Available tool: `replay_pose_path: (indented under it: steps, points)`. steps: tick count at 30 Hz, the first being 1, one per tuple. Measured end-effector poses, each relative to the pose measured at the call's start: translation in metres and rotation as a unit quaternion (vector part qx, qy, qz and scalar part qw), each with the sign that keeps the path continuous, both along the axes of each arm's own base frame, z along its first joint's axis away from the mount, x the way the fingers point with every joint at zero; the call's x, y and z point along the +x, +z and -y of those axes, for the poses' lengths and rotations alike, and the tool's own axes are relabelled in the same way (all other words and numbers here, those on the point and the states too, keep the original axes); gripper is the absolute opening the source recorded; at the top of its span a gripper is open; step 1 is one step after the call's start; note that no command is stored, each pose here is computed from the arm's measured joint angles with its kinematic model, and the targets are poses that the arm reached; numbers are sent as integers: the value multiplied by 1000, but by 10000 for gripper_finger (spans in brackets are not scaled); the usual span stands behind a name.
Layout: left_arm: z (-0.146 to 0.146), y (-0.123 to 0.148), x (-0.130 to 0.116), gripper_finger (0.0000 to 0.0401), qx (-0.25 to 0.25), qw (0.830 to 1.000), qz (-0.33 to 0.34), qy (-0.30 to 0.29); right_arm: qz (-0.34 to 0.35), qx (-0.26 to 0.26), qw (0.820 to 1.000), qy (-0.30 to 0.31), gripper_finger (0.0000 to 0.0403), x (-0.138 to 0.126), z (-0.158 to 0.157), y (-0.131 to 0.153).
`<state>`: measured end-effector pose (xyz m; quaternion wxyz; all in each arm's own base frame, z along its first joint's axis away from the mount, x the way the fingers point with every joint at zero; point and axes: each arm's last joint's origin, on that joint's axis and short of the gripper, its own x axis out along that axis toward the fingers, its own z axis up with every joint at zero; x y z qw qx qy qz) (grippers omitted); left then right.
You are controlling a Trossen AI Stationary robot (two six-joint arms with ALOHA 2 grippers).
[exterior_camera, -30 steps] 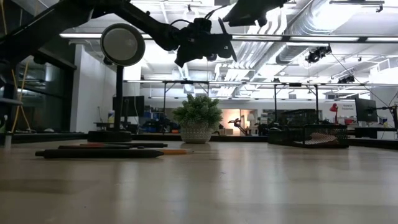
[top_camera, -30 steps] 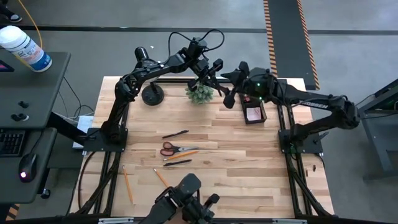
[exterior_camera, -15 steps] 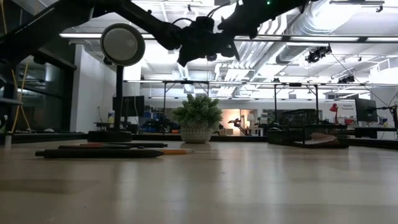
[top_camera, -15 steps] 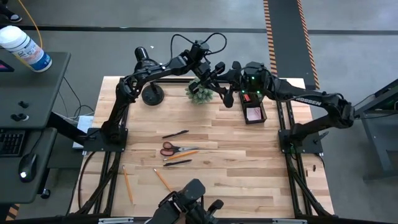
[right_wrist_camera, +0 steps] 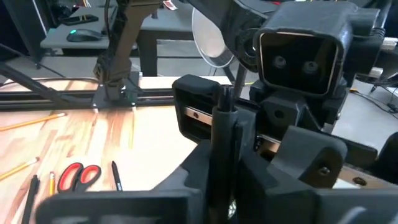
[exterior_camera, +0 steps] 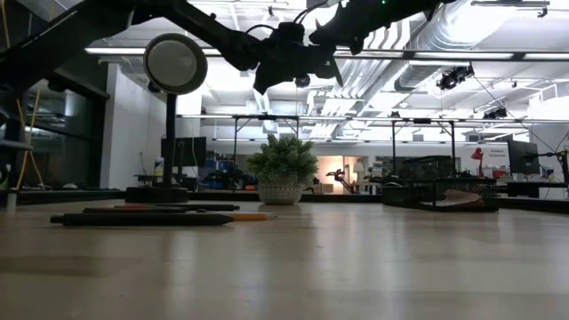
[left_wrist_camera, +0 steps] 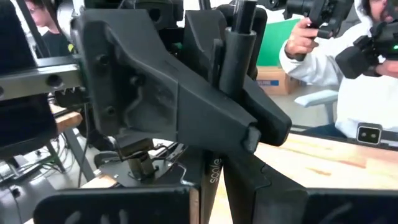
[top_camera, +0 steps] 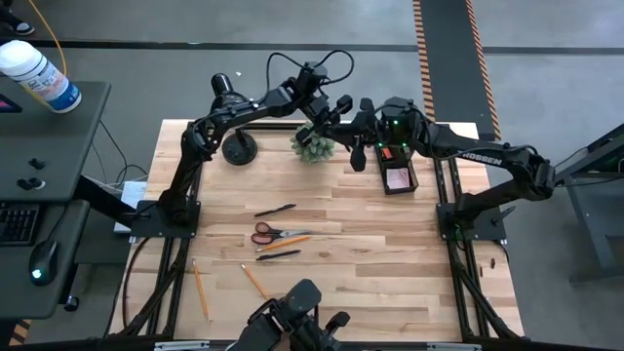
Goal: Pick and place office supplies into organizer
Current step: Put the bottom ballpen into the desk organizer
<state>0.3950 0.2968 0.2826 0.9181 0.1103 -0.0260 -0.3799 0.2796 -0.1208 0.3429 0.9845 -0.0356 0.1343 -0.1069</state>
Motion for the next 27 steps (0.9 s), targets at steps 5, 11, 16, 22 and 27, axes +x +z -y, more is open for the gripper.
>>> replay_pose_path:
  steps: [5,11,16,22,27]
  points:
    - [0,1,0,30,4,1000,4,0,1,-3,1000,0,25,0,0,0]
    - [-2,-1,0,62,8,999,-16,38,5,-14,1000,-15,46,0,2,1]
    - [-6,-7,-2,98,17,995,-44,90,9,-18,1000,-19,25,-1,1,3]
    - [-18,-15,-12,137,37,982,-89,162,5,-42,996,-72,25,-9,1,10]
    - [-31,-23,-24,157,54,959,-146,236,15,-40,984,-171,40,-24,5,20]
